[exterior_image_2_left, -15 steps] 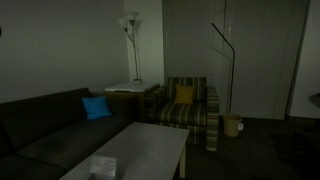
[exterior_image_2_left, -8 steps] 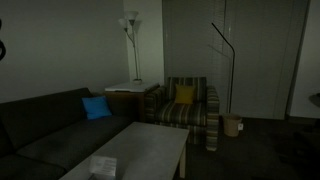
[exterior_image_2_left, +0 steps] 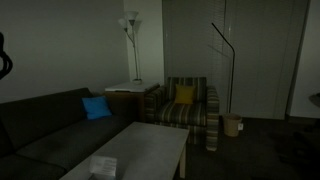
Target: Move the mug from the plate to the table
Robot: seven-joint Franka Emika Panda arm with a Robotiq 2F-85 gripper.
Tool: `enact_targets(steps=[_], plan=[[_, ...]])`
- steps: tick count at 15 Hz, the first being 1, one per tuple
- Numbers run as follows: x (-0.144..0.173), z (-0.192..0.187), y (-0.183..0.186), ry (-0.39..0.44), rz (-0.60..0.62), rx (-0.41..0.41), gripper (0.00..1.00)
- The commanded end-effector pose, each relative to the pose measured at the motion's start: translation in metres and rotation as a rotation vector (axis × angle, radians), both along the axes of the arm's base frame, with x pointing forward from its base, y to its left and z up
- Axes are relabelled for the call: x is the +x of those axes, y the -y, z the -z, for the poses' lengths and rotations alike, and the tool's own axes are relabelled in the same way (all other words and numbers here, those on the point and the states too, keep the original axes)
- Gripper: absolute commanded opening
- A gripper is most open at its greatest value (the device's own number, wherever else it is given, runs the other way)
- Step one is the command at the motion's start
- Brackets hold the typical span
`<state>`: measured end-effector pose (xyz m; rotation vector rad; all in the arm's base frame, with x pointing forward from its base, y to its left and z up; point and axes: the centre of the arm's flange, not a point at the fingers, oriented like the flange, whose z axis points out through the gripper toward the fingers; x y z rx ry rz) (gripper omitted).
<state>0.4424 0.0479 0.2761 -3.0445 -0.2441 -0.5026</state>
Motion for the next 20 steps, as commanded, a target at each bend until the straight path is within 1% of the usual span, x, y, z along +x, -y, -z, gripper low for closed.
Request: enact_targets(steps=[1, 3, 5, 6, 8, 9, 12, 14, 15, 16, 17, 20], plan=[[0.020, 0.031, -0.016, 0.022, 0.018, -0.051, 1.00], [0.034, 0.052, -0.022, 0.000, 0.005, -0.065, 1.00], [0.049, 0.071, -0.026, -0.043, -0.005, -0.065, 1.00], [0.055, 0.078, -0.028, -0.065, -0.016, -0.065, 1.00], [0.059, 0.079, -0.034, -0.093, -0.038, -0.069, 1.00], [0.043, 0.075, -0.028, -0.063, -0.025, -0.061, 1.00], [0.051, 0.079, -0.034, -0.077, -0.035, -0.062, 1.00], [0.049, 0.082, -0.035, -0.070, -0.028, -0.053, 1.00], [0.073, 0.086, -0.019, -0.071, -0.027, -0.051, 1.00], [0.077, 0.092, -0.017, -0.069, -0.026, -0.041, 1.00], [0.084, 0.101, -0.015, -0.071, -0.005, -0.023, 1.00], [0.094, 0.111, -0.008, -0.072, 0.061, 0.007, 1.00]])
